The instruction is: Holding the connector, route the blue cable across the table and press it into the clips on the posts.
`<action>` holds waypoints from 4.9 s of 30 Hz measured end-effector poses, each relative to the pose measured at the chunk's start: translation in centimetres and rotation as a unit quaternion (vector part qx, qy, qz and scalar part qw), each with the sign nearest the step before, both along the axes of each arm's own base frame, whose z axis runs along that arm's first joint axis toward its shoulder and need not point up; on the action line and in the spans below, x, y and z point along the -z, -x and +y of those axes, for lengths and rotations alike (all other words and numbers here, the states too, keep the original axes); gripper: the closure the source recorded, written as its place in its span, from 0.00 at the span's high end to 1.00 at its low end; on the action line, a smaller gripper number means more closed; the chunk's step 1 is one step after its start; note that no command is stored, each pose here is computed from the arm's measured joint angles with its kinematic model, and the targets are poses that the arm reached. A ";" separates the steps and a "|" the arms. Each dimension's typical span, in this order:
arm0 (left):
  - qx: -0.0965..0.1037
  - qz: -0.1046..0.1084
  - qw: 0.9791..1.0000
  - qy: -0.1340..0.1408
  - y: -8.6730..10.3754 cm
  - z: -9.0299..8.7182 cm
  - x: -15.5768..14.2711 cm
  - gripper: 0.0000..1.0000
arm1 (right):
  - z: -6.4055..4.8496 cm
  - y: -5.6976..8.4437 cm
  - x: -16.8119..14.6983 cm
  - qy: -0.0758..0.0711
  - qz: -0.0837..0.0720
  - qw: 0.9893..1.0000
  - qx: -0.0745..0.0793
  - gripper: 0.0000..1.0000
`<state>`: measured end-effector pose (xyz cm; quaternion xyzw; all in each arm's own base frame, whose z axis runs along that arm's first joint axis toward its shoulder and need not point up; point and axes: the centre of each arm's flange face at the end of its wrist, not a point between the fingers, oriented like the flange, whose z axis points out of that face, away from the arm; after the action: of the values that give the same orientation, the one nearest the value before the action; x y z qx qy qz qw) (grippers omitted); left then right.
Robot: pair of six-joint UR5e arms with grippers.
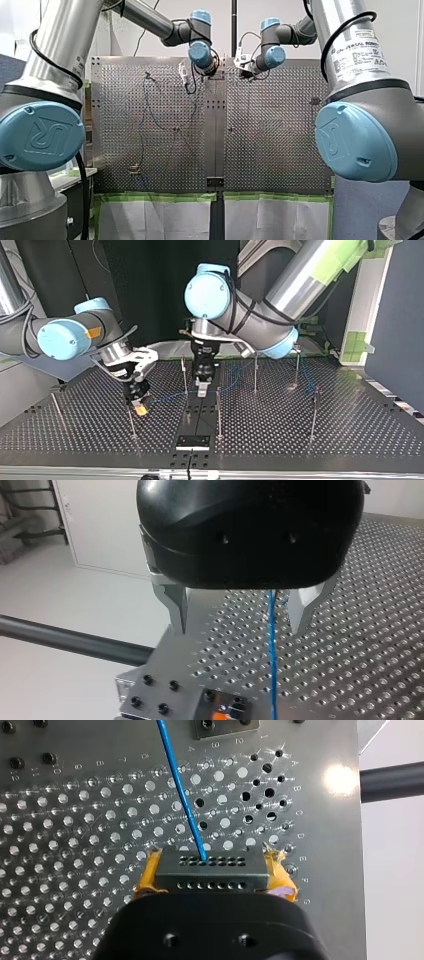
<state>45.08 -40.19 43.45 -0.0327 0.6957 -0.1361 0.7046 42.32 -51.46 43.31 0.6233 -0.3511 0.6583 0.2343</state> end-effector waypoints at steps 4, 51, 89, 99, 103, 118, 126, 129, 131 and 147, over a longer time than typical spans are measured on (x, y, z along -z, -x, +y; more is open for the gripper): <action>0.004 -0.004 1.000 0.001 -1.0 -0.7 0.2 1.00 | 0.0 0.0 0.0 0.000 0.000 1.000 -0.001 0.00; -0.046 0.006 0.999 -0.017 -6.8 -2.9 2.5 0.45 | 0.1 -0.1 0.0 -0.001 -0.001 1.000 -0.003 0.00; -0.081 0.003 0.997 -0.006 -0.6 -3.8 5.1 0.02 | 2.4 0.3 6.1 -0.059 0.035 0.998 -0.006 0.00; -0.078 0.004 0.997 0.002 0.2 -3.5 8.7 0.02 | 3.5 1.0 6.5 -0.066 0.041 0.997 0.001 0.00; -0.073 0.004 0.997 0.002 0.5 -3.4 10.0 0.02 | 3.9 1.3 7.1 -0.071 0.045 0.996 0.004 0.00; -0.027 0.026 0.999 -0.027 2.4 -2.7 16.8 0.02 | 4.9 3.2 12.2 -0.105 0.046 0.993 0.021 0.00; -0.008 0.058 0.997 -0.050 3.1 -2.0 22.6 0.02 | 5.1 4.5 14.9 -0.116 0.033 0.992 0.036 0.00; -0.002 0.067 0.996 -0.056 3.6 -1.6 23.7 0.02 | 5.3 4.9 15.9 -0.119 0.031 0.992 0.040 0.00; 0.001 0.071 0.996 -0.057 3.7 -1.3 24.3 0.02 | 5.5 5.1 16.5 -0.120 0.030 0.991 0.042 0.00; 0.036 0.055 0.998 -0.024 1.0 -2.6 24.1 0.02 | 7.3 6.4 24.4 -0.150 0.040 0.987 0.047 0.00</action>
<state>44.11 -42.80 19.33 0.0025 0.7372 -0.1426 0.6605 35.87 -44.20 18.86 0.6599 -0.4650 0.5611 0.1829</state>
